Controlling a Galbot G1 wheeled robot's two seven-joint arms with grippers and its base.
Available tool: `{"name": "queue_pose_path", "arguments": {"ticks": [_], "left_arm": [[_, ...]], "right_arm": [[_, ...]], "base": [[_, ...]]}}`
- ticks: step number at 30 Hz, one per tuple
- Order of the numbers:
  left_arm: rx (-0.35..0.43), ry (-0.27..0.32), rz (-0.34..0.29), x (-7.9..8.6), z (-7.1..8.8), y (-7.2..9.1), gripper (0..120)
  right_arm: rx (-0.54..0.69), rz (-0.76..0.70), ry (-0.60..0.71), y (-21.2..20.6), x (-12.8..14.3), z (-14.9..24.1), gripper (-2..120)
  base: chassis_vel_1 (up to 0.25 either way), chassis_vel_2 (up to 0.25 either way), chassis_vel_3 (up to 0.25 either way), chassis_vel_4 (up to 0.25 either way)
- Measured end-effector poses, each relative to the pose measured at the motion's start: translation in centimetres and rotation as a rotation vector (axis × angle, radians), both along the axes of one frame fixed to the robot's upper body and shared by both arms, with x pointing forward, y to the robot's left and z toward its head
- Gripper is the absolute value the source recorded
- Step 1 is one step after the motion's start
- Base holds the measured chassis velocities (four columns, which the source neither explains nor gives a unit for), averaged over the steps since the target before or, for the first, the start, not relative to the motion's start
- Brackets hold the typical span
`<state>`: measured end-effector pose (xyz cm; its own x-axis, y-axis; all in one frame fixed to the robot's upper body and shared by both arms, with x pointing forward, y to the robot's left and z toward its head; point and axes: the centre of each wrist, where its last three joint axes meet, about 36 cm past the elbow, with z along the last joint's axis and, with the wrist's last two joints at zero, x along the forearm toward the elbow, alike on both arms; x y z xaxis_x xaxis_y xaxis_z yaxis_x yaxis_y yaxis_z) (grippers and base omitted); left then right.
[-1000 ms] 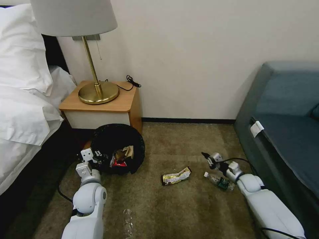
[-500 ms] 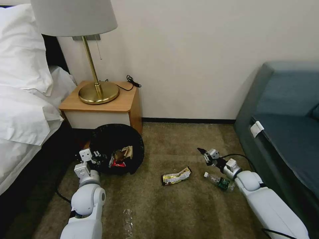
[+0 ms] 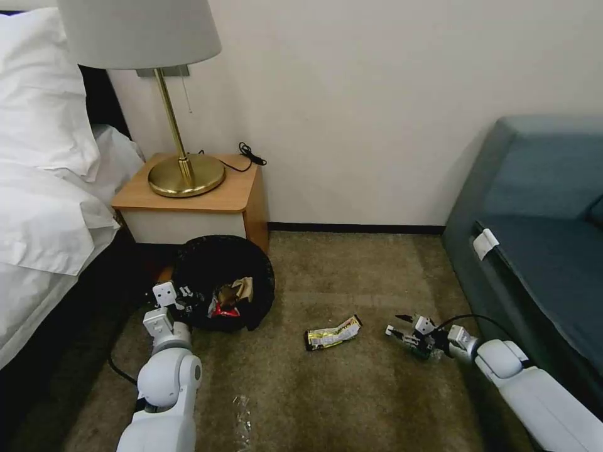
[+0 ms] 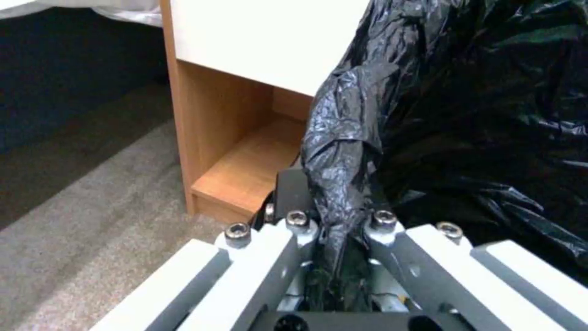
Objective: Pick up the trash bin, then pick up the garbage on the floor and place it into the trash bin.
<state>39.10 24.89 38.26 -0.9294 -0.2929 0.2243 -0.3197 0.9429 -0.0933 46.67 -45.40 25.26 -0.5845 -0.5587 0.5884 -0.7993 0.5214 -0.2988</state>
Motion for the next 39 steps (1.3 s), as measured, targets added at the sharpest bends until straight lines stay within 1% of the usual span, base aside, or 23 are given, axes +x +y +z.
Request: {"name": "queue_pose_path", "arguments": {"ticks": [1,2,4,5,6,7,9,16,21,27,34,39], "left_arm": [[0.000,0.000,0.000,0.0,0.0,0.0,2],[0.000,-0.002,0.001,0.1,0.0,0.0,2],[0.000,-0.002,0.001,0.1,0.0,0.0,2],[0.001,-0.002,0.003,0.2,0.0,0.1,2],[0.001,-0.001,0.004,0.2,0.0,0.1,2],[0.001,-0.001,0.004,0.2,0.0,0.1,2],[-0.001,0.000,0.005,0.2,-0.1,0.1,2],[-0.003,-0.002,0.007,0.2,-0.1,0.1,2],[0.000,-0.004,0.016,0.0,0.0,0.5,2],[0.001,-0.006,0.020,-0.1,0.1,0.7,2],[-0.001,-0.011,0.016,0.1,0.2,0.4,2],[0.000,-0.010,0.018,0.1,0.2,0.5,2]], "right_arm": [[0.000,0.000,0.000,0.0,0.0,0.0,71],[-0.007,0.017,0.019,-0.2,0.3,-0.1,76],[-0.008,0.018,0.021,-0.2,0.4,-0.2,76],[-0.022,0.040,0.049,-0.6,0.8,-0.3,87],[-0.036,0.052,0.062,-0.7,1.1,-0.4,92],[-0.036,0.052,0.062,-0.7,1.1,-0.4,92],[-0.053,0.062,0.077,-0.9,1.4,-0.6,99],[-0.116,0.048,0.112,-1.5,2.3,-1.6,100],[-0.151,0.011,0.134,-1.7,3.7,-2.7,100],[-0.150,0.008,0.143,-1.2,4.0,-3.3,100],[-0.136,-0.002,0.163,-0.1,3.6,-4.8,100],[-0.130,-0.012,0.164,0.0,3.5,-5.2,100]], "base": [[0.000,0.000,0.000,0.000],[0.000,0.000,0.000,0.000],[0.000,0.000,0.000,0.000],[0.000,0.000,0.000,0.000],[0.000,0.000,0.000,0.000],[0.000,0.000,0.000,0.000],[0.000,0.000,0.000,0.000],[0.000,0.000,0.000,0.000],[0.000,0.000,0.000,0.000],[0.000,0.000,0.000,0.000],[0.000,0.000,0.000,0.000],[0.000,0.000,0.000,0.000]]}}
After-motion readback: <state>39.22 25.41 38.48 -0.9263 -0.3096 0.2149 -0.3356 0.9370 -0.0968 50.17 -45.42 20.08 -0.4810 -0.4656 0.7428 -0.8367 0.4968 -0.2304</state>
